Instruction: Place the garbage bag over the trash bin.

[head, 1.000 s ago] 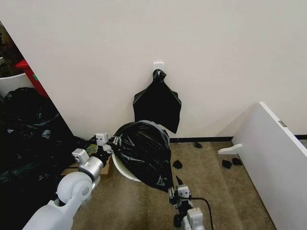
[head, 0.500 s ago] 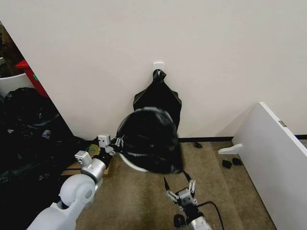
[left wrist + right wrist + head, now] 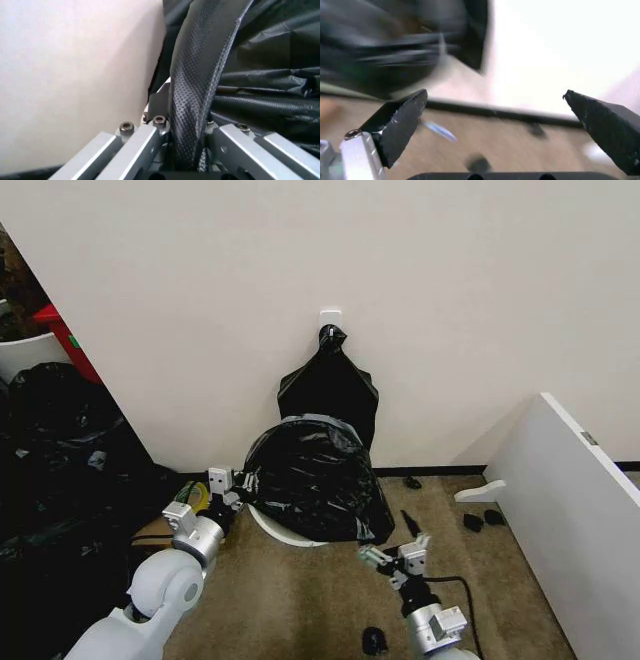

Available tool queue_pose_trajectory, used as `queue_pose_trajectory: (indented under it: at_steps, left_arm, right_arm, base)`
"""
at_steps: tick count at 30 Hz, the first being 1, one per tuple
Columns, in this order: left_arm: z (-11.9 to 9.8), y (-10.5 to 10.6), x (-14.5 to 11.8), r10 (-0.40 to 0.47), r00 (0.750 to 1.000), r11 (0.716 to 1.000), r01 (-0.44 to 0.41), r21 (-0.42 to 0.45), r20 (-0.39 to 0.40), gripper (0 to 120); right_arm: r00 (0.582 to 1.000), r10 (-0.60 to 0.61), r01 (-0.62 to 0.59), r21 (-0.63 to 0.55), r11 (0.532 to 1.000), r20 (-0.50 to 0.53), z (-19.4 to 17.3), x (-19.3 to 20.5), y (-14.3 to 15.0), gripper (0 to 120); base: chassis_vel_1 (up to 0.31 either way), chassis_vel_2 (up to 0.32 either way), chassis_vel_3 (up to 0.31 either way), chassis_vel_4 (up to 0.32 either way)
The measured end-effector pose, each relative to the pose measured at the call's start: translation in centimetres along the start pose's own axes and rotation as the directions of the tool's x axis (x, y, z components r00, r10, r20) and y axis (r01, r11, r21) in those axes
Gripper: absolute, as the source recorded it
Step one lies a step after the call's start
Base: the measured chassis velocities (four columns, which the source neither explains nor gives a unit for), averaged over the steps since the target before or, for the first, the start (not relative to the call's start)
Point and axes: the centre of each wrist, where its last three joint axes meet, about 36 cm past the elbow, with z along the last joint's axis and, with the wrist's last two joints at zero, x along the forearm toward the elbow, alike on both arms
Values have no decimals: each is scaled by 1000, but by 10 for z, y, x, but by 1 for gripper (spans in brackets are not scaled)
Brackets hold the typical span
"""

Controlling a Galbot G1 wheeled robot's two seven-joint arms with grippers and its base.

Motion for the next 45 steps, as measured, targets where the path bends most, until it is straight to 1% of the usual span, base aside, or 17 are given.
queue_pose_trajectory:
  at_steps: [3, 7, 9, 11, 13, 14, 17, 18, 19, 21, 23, 26, 29, 31, 34, 36, 45]
  left_arm:
    - [4, 5, 1, 2, 1000, 998, 0, -70, 27, 0]
    - [11, 8, 3, 21, 999, 992, -15, -124, 41, 0]
    - [13, 9, 4, 35, 998, 990, -28, -138, 48, 0]
    - [20, 14, 6, 84, 994, 978, -70, -195, 65, 0]
    - [28, 21, 7, 157, 985, 956, -131, -263, 77, 0]
    - [28, 21, 7, 157, 985, 956, -131, -263, 77, 0]
    - [40, 35, 7, 282, 956, 912, -243, -331, 74, 0]
    - [43, 39, 7, 324, 943, 894, -279, -349, 75, 0]
    - [43, 39, 7, 324, 943, 894, -279, -349, 75, 0]
    - [48, 47, 6, 394, 916, 860, -340, -380, 74, 0]
    - [49, 48, 6, 406, 911, 855, -349, -384, 74, 0]
    - [53, 52, 6, 441, 894, 837, -378, -396, 79, 0]
    - [54, 53, 6, 440, 894, 838, -377, -394, 81, 0]
    - [55, 54, 6, 438, 895, 840, -375, -392, 81, 0]
    - [55, 54, 6, 437, 896, 841, -374, -390, 82, 0]
    - [54, 52, 6, 439, 894, 842, -375, -389, 88, 0]
    - [47, 50, 9, 443, 891, 839, -373, -395, 100, 0]
  right_arm:
    - [986, 78, -88, -64, 994, -148, -19, 4, 0, 100]
    - [983, 93, -121, -179, 976, -159, -45, 2, -3, 100]
    - [989, 84, -111, -227, 968, -123, -53, 0, -5, 100]
    - [999, 42, -30, -303, 952, 33, -64, -8, -15, 100]
    - [969, -83, 154, -309, 939, 232, -65, -18, -31, 100]
    - [969, -83, 154, -309, 939, 232, -65, -18, -31, 100]
    - [879, -259, 375, -244, 894, 400, -52, -35, -59, 100]
    - [848, -312, 432, -218, 875, 428, -48, -39, -69, 100]
    - [848, -312, 432, -218, 875, 428, -48, -39, -69, 100]
    - [788, -404, 529, -176, 830, 465, -39, -47, -88, 100]
    - [773, -425, 552, -169, 817, 471, -37, -48, -92, 100]
    - [688, -523, 667, -152, 730, 504, -27, -54, -107, 98]
    - [651, -556, 713, -164, 681, 517, -23, -54, -108, 92]
    - [619, -597, 754, -175, 633, 511, -18, -53, -108, 81]
    - [616, -619, 762, -171, 624, 486, -14, -53, -109, 72]
    - [643, -621, 746, -181, 641, 449, -12, -51, -106, 63]
    - [687, -594, 713, -233, 661, 419, -14, -49, -95, 57]
  base:
    - [0, 0, 0, 0]
    - [0, 0, 0, 0]
    - [0, 0, 0, 0]
    - [0, 0, 0, 0]
    - [0, 0, 0, 0]
    - [0, 0, 0, 0]
    - [0, 0, 0, 0]
    - [0, 0, 0, 0]
    - [0, 0, 0, 0]
    - [0, 0, 0, 0]
    - [0, 0, 0, 0]
    - [0, 0, 0, 0]
    - [0, 0, 0, 0]
    - [0, 0, 0, 0]
    - [0, 0, 0, 0]
    - [0, 0, 0, 0]
    - [0, 0, 0, 0]
